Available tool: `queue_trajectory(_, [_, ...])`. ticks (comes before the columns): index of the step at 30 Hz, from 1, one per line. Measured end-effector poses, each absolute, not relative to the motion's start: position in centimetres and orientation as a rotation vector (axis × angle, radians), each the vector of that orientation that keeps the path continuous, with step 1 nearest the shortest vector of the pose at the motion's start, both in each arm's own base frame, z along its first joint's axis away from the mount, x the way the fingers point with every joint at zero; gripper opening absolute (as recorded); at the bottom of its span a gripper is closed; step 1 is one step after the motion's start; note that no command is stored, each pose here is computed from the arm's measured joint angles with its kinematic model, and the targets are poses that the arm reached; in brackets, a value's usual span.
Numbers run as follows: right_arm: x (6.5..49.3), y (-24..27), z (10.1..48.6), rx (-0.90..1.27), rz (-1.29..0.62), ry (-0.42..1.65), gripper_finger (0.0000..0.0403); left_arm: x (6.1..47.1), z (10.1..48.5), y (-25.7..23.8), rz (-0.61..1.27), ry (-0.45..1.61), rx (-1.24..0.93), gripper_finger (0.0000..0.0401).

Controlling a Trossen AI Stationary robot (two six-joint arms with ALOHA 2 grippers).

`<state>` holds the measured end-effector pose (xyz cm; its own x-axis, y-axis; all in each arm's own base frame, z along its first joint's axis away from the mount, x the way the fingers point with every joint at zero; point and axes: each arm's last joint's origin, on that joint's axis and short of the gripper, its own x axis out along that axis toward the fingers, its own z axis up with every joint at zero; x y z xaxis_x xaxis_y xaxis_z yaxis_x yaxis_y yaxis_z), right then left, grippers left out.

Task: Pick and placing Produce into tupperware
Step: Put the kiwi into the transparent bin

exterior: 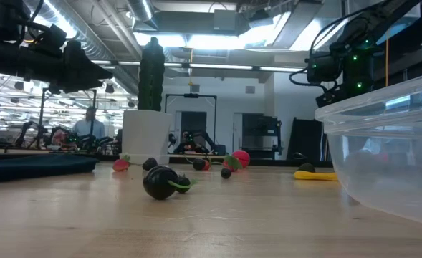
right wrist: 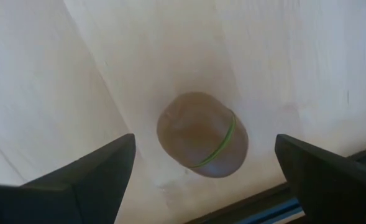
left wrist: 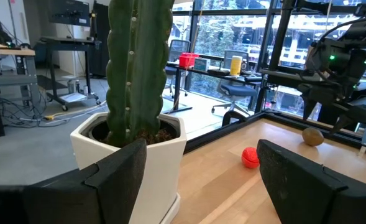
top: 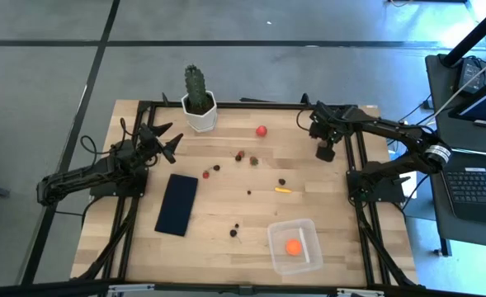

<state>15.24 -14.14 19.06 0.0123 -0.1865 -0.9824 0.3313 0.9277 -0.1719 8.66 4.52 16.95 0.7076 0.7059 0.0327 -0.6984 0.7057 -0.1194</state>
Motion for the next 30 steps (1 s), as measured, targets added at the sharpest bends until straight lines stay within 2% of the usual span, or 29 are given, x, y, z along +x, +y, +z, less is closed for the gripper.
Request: queue_trajectory(30, [15.40,-14.26,18.75,0.065,-0.382,1.487,0.0384,8.66,16.95,4.52,0.781,-0.077,-0.099,0.0298])
